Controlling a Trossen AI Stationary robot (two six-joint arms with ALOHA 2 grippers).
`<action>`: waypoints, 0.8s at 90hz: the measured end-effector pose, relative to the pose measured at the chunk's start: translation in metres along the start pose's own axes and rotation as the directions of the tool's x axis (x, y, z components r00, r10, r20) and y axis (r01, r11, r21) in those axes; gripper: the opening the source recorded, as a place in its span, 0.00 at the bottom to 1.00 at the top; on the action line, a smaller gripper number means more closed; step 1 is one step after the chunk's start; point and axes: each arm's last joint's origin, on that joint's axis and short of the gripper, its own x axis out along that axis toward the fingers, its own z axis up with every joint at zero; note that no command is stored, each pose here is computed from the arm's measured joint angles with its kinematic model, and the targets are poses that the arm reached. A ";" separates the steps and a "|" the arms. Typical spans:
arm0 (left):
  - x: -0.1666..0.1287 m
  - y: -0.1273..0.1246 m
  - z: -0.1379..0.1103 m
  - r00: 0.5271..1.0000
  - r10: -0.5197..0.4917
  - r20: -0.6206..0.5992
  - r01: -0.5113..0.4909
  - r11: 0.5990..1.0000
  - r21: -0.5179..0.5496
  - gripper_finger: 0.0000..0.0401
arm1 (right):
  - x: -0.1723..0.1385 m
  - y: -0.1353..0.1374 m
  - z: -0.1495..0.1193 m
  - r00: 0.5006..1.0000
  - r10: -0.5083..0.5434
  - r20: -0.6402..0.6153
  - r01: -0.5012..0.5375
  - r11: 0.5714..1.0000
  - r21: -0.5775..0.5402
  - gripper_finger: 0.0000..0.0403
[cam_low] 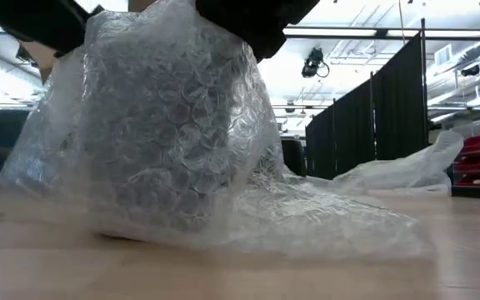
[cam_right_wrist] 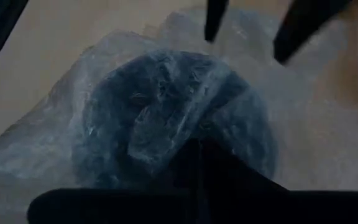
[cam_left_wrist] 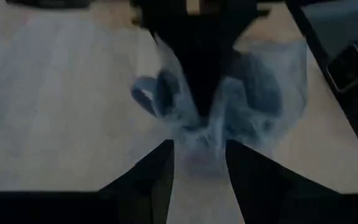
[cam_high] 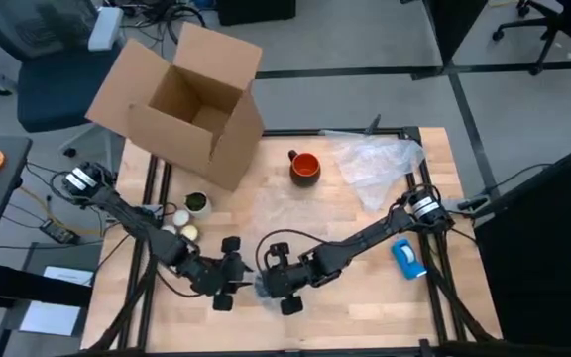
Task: Wrap mug
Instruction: Wrap the blue mug with bubble wrap
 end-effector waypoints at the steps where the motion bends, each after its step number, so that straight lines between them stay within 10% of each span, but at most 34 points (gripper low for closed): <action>1: 0.000 0.000 0.001 1.000 0.000 0.006 0.000 1.000 -0.002 0.32 | 0.000 0.000 0.000 1.000 0.000 0.000 0.000 1.000 0.000 0.00; 72: 0.029 -0.004 0.003 0.993 -0.105 0.057 0.104 0.994 0.027 0.32 | -0.018 0.002 0.016 1.000 -0.022 -0.017 0.022 0.999 -0.036 0.00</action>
